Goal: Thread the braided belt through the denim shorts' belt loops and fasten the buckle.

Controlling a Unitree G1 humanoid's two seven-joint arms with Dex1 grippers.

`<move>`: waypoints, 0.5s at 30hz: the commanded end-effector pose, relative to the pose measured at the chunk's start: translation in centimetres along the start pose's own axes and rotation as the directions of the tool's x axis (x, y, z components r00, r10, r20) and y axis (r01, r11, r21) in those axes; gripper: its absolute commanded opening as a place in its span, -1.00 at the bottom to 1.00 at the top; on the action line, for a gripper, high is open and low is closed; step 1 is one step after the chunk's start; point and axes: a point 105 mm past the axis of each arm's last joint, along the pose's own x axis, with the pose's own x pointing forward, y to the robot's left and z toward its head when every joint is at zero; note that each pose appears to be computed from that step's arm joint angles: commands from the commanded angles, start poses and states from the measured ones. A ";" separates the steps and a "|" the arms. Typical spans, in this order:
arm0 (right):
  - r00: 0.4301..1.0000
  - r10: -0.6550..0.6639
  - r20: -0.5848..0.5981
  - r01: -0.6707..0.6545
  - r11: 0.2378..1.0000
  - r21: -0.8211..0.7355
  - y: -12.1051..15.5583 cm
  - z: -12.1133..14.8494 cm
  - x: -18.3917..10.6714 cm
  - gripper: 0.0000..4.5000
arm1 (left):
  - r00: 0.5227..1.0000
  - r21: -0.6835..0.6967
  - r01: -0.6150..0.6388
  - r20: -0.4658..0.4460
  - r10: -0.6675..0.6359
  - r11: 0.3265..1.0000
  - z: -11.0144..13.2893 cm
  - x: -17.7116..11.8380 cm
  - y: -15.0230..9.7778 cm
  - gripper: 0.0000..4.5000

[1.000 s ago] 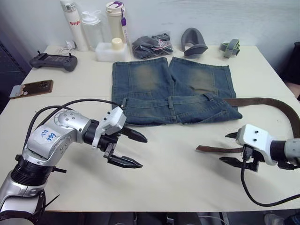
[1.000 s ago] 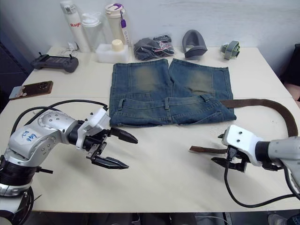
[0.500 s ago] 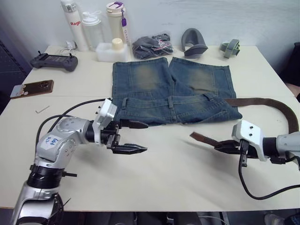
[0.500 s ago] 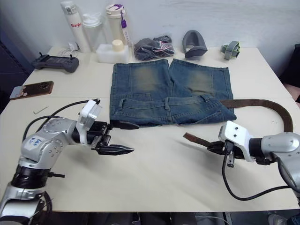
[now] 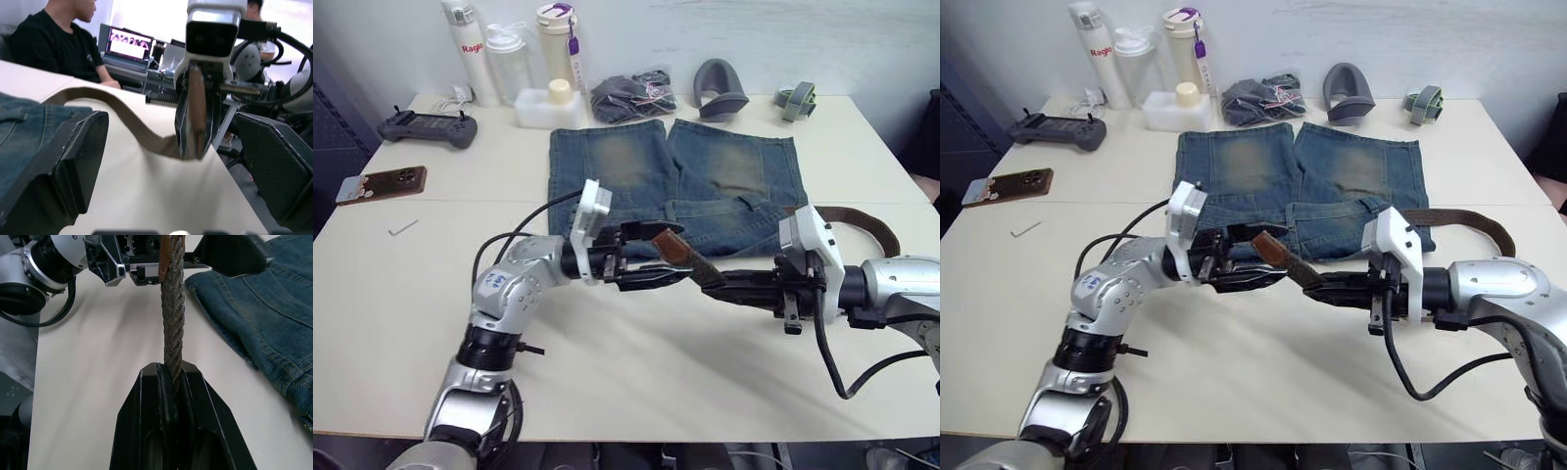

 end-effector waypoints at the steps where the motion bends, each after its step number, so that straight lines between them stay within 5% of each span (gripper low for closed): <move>1: 0.998 -0.037 0.043 0.039 0.998 -0.043 0.0 1.4 -0.5 -1.00 | 0.995 0.019 0.102 0.011 -0.103 0.995 0.6 1.3 -0.8 0.75; 10: 0.979 -0.190 0.069 0.192 0.981 -0.015 -0.9 1.1 -2.0 -1.00 | 0.980 -0.045 0.190 -0.044 -0.192 0.981 -0.2 1.5 -0.8 -0.99; 15: 0.948 -0.305 0.093 0.298 0.951 0.082 -1.5 0.4 -3.1 -1.00 | 0.983 -0.028 0.182 -0.020 -0.183 0.983 0.6 2.5 0.3 -0.99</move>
